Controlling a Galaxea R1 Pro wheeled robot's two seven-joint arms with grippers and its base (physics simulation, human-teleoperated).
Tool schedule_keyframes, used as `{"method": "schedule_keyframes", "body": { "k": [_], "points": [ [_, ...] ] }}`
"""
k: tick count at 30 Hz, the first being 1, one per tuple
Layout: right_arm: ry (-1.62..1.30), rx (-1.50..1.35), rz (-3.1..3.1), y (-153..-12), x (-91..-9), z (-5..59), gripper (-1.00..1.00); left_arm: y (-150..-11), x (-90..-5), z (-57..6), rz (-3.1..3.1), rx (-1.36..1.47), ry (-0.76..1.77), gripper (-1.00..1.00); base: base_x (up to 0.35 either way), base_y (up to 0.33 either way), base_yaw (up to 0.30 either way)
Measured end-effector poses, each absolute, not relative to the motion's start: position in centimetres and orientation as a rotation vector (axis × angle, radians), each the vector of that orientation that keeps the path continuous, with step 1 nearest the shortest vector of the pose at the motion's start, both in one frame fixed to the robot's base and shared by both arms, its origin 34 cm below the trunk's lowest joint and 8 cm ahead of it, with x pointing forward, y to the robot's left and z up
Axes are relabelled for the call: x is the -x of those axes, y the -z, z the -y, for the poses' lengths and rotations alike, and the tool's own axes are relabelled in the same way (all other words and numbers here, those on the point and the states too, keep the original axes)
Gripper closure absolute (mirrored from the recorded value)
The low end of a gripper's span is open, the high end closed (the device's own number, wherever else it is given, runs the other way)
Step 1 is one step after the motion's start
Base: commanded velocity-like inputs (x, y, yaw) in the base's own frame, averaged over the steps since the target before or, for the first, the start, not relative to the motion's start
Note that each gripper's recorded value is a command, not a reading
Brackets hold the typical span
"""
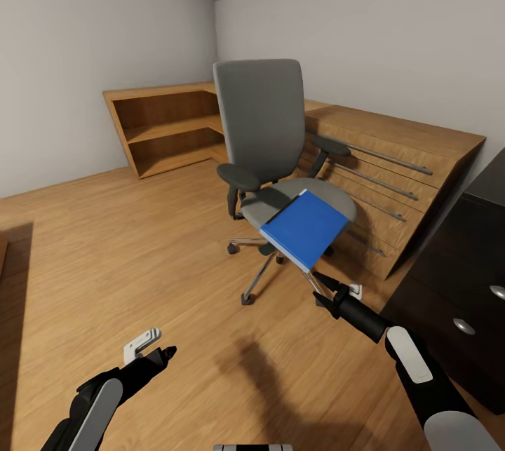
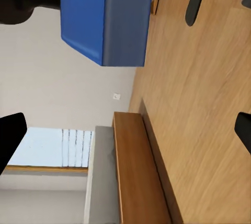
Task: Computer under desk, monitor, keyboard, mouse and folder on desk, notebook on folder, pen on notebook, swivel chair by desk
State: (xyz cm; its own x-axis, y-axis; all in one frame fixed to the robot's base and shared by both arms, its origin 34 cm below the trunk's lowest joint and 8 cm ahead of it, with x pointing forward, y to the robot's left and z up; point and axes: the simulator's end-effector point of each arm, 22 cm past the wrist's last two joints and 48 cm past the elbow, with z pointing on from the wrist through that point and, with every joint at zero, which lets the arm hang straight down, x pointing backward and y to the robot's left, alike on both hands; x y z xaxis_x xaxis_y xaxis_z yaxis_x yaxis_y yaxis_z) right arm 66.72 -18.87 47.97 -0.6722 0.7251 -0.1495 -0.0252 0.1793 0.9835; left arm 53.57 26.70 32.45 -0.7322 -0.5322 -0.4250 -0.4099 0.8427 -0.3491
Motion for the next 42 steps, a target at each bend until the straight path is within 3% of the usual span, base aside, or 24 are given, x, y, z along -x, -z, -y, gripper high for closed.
{"method": "schedule_keyframes", "body": {
  "k": [42],
  "points": [
    [-1.51,-0.706,-1.734,-50.4,-67.7,22.4,-1.0,-33.9,-54.1,-26.6,-2.471,0.678,0.324,-1.0,0.014,-0.001,0.0]
  ]
}}
